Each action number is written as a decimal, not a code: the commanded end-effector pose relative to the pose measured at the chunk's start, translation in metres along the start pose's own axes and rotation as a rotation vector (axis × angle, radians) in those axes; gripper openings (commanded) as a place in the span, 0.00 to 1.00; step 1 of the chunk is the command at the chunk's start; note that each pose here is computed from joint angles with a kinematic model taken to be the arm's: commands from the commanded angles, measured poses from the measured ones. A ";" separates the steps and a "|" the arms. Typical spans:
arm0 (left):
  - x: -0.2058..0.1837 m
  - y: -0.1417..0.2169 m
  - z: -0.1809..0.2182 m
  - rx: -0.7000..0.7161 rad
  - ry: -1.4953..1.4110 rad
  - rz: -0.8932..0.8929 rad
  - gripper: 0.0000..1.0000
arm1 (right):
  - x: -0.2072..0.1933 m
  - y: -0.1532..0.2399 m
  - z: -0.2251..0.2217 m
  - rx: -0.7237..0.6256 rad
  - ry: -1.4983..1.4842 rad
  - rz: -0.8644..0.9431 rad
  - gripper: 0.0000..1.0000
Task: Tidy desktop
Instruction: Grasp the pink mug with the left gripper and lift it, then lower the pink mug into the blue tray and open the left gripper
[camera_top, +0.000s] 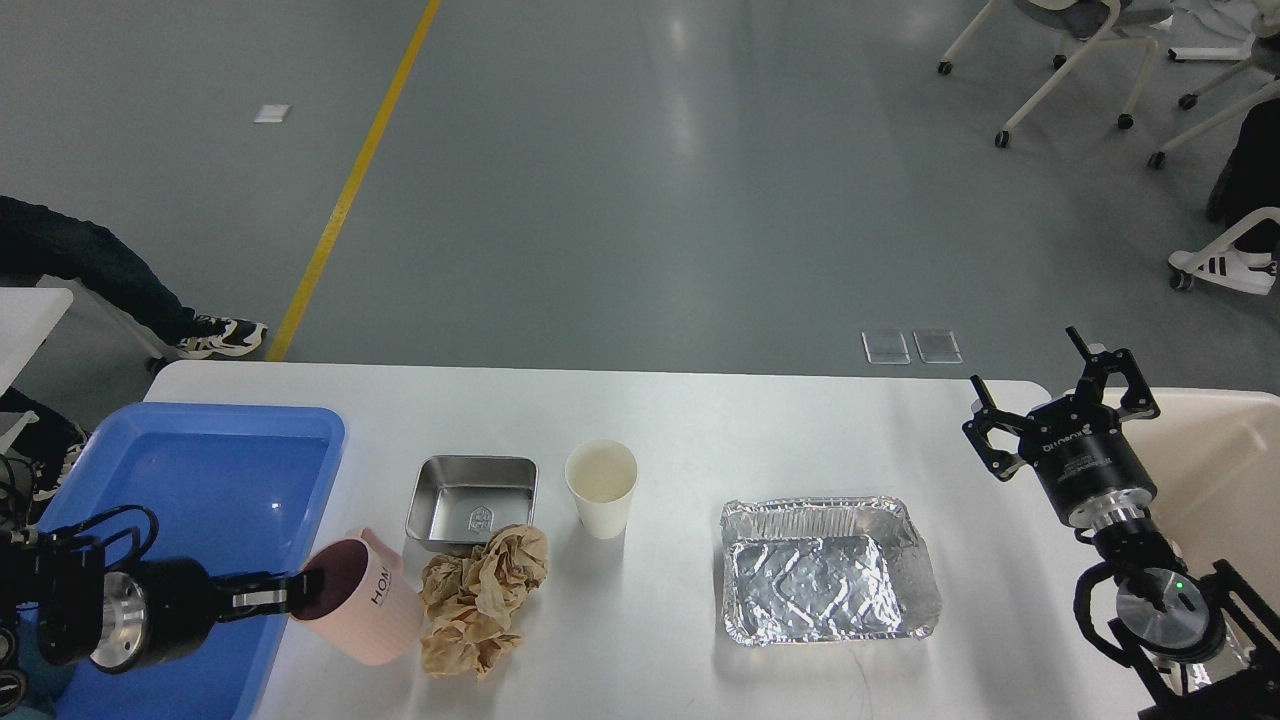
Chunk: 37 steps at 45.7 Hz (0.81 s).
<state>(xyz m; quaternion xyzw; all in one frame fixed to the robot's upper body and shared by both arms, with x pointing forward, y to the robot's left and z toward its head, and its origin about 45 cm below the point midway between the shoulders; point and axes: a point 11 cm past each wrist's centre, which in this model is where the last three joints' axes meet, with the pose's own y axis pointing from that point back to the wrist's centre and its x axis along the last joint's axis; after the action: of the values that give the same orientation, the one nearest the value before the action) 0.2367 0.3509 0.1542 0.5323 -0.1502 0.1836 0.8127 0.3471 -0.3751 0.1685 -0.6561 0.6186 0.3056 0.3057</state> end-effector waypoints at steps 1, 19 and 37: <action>0.026 0.023 0.002 0.012 -0.036 0.045 0.00 | -0.001 -0.001 0.000 0.001 0.000 -0.002 1.00; 0.146 0.130 0.032 -0.005 -0.067 0.203 0.01 | -0.003 -0.001 0.002 0.001 -0.007 -0.007 1.00; 0.083 0.097 -0.051 0.199 0.068 0.144 0.02 | -0.004 -0.002 0.002 0.001 -0.008 -0.009 1.00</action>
<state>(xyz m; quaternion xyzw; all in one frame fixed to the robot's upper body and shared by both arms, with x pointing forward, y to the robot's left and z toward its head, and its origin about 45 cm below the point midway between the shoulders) 0.2848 0.4277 0.2797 0.5669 -0.1646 0.2673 0.7616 0.3482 -0.3712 0.1699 -0.6574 0.6150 0.3067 0.3092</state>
